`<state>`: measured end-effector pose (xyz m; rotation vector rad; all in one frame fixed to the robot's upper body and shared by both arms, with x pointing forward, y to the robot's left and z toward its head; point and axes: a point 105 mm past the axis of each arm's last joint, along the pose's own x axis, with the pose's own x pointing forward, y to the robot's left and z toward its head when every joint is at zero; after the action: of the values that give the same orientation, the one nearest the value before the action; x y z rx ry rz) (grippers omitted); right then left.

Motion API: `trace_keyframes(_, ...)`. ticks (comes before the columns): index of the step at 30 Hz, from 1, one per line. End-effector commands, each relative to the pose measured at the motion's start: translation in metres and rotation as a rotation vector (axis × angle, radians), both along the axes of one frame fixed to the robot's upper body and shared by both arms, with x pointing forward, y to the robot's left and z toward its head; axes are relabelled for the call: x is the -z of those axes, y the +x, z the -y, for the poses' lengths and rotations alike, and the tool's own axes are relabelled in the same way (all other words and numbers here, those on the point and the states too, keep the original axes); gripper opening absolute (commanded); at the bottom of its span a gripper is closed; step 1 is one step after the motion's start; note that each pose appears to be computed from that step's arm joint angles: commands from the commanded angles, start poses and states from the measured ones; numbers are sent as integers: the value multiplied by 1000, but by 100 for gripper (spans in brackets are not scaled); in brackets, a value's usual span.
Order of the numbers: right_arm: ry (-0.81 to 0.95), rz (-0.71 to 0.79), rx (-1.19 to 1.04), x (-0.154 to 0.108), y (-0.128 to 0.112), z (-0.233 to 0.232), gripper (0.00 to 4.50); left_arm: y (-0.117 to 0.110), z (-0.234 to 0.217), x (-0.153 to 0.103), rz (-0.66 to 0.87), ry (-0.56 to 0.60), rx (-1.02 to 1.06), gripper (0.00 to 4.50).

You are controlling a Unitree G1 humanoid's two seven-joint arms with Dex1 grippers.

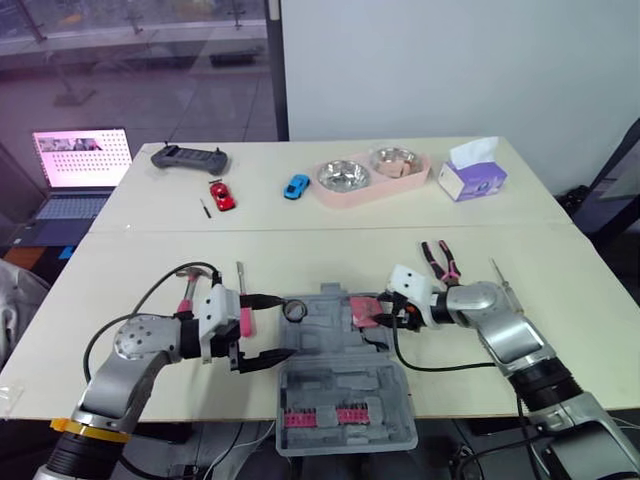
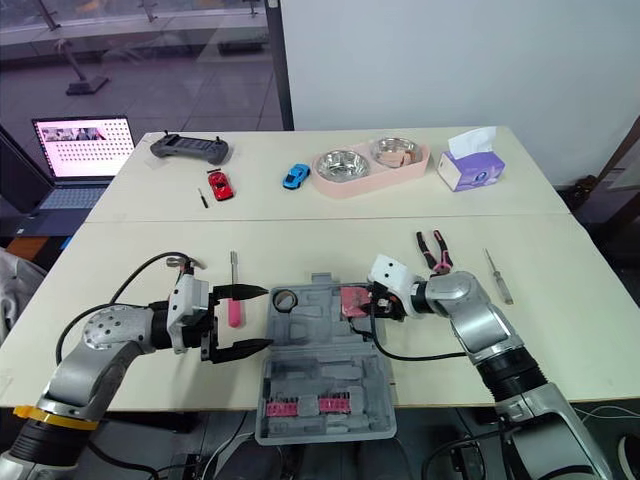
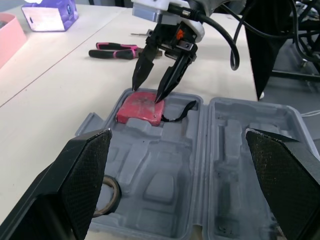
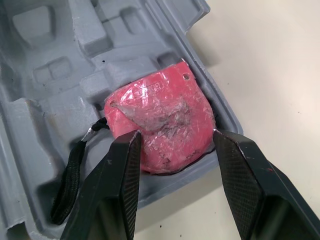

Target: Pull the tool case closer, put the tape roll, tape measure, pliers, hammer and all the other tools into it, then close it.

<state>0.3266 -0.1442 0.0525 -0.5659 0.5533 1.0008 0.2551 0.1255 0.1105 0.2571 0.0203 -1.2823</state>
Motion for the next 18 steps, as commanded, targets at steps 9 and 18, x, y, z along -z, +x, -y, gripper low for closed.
trace_keyframes(9,55,-43,-7,0,-11,-17,230,-4,-5,-13,-13,-10,12,450)
trace_keyframes(18,230,240,42,-106,-41,32,230,4,-87,-16,-71,45,-262,450)
